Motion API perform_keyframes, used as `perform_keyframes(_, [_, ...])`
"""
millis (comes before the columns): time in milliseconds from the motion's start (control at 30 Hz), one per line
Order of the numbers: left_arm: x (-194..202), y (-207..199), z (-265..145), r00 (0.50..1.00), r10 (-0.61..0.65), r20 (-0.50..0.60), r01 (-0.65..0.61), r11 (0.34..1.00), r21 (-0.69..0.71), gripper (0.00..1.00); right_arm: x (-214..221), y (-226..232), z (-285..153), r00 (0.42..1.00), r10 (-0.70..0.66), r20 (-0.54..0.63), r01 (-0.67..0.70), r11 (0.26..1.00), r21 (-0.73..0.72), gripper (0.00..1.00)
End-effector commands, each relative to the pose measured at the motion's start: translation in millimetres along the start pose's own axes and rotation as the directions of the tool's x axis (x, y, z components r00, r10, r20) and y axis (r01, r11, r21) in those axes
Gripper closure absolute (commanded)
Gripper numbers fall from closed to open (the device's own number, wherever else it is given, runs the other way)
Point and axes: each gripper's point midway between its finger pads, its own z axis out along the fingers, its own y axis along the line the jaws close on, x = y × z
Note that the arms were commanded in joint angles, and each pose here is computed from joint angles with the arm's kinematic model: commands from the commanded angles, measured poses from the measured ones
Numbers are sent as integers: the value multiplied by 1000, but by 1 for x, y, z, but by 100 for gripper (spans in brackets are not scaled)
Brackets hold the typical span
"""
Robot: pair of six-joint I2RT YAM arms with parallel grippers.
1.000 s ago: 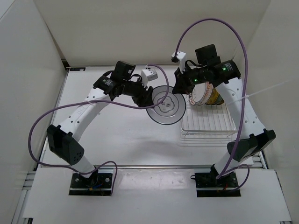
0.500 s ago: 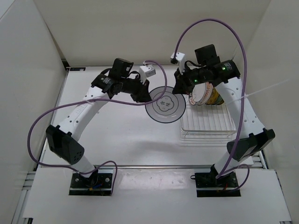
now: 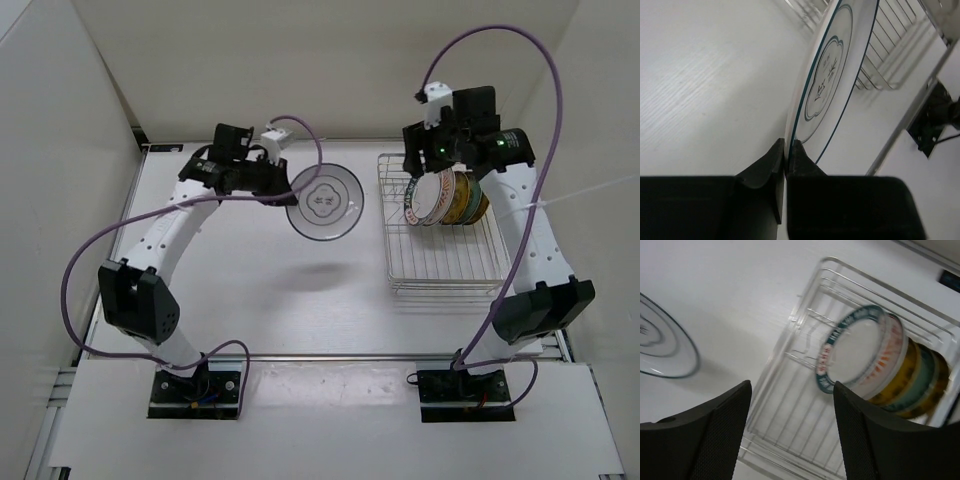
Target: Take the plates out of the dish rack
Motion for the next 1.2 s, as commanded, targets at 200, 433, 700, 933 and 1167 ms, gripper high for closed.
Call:
perform_keyframes(200, [8, 92, 57, 954, -288, -79, 295, 949, 107, 89, 31, -106, -39, 1000, 24, 7, -24, 811, 584, 27])
perform_keyframes(433, [25, 149, 95, 875, -467, -127, 483, 859, 169, 89, 47, -112, -68, 1000, -12, -19, 22, 748, 663, 27])
perform_keyframes(700, [43, 168, 116, 822, -546, -163, 566, 816, 121, 74, 53, -104, -80, 1000, -20, 1, 15, 757, 653, 21])
perform_keyframes(933, [63, 168, 117, 810, -553, -197, 576, 813, 85, 20, 52, -109, -66, 999, -9, -36, 30, 763, 646, 21])
perform_keyframes(1167, [70, 177, 76, 837, -521, -167, 517, 853, -71, 0, 45, -113, -39, 996, -20, -89, 71, 781, 620, 22])
